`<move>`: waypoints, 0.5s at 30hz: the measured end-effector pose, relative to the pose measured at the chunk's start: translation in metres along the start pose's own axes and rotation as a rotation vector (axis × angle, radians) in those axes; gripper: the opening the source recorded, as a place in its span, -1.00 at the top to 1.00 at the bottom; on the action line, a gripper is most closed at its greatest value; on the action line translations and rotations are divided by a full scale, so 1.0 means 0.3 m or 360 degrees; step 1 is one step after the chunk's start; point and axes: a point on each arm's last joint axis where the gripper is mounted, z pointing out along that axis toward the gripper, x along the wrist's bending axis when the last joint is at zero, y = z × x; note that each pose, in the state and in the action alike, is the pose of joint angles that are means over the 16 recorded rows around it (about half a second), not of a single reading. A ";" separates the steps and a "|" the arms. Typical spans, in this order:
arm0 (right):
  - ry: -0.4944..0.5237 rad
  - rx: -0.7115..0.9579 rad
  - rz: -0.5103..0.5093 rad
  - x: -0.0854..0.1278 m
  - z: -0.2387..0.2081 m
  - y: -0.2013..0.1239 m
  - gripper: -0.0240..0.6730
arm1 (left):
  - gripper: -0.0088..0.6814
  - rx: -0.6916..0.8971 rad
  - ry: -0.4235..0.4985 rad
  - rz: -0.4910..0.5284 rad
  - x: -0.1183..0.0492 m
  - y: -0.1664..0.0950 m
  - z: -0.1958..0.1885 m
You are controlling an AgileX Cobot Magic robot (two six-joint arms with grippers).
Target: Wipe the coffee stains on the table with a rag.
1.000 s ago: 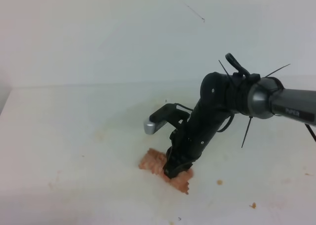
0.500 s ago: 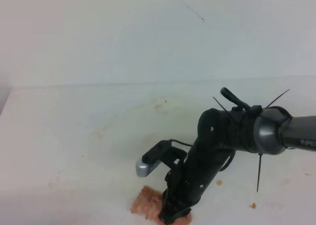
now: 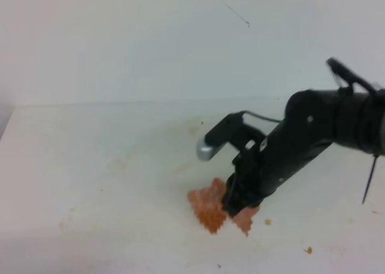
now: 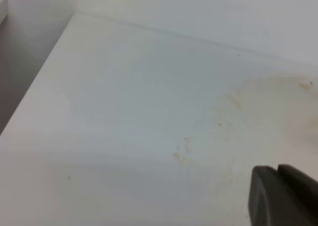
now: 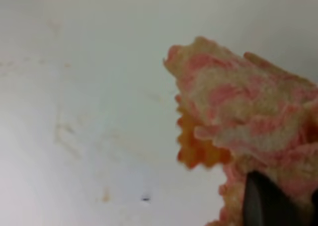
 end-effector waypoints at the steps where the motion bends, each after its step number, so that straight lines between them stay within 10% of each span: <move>1: -0.0036 -0.0024 0.0036 -0.030 -0.024 -0.006 0.78 | 0.98 0.0000 0.0000 0.0000 0.000 0.000 0.000; 15: -0.0301 -0.0060 0.0595 -0.336 -0.144 -0.256 0.70 | 0.98 0.0001 0.0001 0.0000 0.001 -0.002 0.000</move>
